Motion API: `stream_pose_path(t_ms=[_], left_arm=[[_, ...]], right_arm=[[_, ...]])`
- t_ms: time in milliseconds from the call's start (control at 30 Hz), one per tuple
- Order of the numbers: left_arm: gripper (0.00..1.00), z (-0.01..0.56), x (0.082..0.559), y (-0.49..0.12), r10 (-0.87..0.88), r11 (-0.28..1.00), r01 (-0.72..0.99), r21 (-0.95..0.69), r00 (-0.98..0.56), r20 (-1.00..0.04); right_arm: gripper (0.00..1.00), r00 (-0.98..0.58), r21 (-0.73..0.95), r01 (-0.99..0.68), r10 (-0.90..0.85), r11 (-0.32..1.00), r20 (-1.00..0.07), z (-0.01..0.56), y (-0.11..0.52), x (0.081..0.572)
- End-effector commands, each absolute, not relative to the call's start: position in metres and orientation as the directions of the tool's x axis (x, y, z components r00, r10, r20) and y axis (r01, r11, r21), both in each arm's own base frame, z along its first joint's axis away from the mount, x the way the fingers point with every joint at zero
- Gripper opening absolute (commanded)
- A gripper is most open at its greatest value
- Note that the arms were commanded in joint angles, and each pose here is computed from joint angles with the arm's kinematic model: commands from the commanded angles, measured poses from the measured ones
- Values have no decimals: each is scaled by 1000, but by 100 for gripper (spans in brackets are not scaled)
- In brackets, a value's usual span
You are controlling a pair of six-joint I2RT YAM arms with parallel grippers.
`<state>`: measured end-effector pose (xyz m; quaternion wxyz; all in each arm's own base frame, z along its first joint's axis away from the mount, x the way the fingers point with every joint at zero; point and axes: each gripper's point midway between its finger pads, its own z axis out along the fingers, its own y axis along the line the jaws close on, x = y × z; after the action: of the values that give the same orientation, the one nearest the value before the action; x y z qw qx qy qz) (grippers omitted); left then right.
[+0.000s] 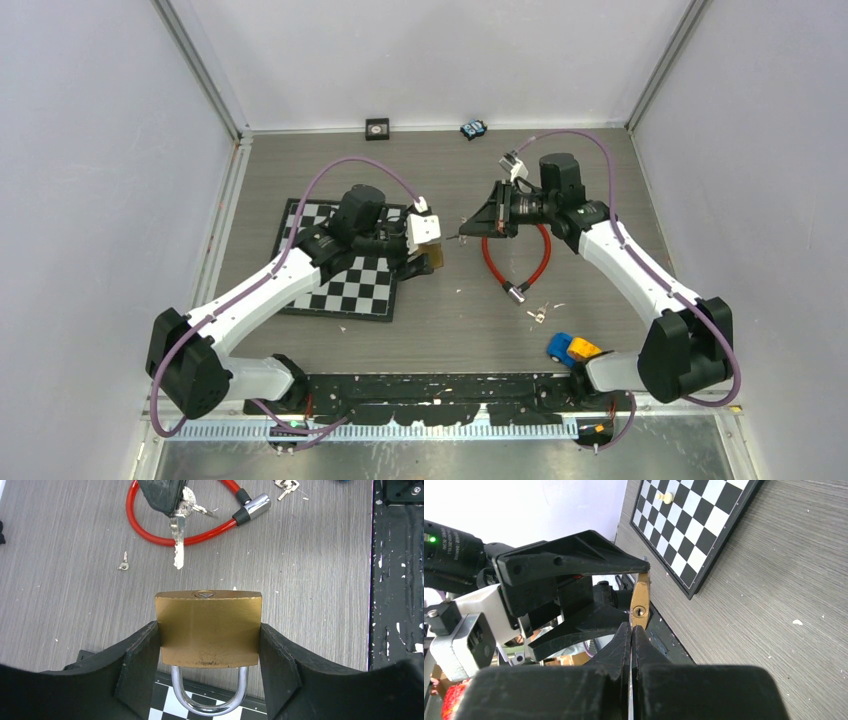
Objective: Unlock with the key
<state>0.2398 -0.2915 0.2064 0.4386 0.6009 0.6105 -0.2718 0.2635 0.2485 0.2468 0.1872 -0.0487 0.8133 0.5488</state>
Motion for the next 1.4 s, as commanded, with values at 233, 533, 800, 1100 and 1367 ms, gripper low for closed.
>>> stream_pose_path(t_ms=[233, 533, 800, 1100, 1367], left_arm=[[0, 261, 246, -303, 364, 148, 944, 294, 224, -904], [0, 260, 246, -303, 363, 146, 947, 287, 218, -906], [0, 262, 241, -303, 353, 133, 950, 282, 220, -909], [0, 262, 238, -304, 343, 119, 955, 270, 216, -914], [0, 261, 236, -305, 342, 108, 959, 263, 212, -915]], right_arm=[[1, -921, 878, -297, 132, 374, -368, 248, 253, 269], [1, -913, 859, -347, 74, 376, -401, 245, 260, 258], [1, -902, 836, -381, 41, 396, -430, 241, 258, 254], [1, -897, 827, -392, 32, 404, -441, 241, 259, 253], [1, -894, 824, -400, 29, 402, -448, 244, 261, 254]])
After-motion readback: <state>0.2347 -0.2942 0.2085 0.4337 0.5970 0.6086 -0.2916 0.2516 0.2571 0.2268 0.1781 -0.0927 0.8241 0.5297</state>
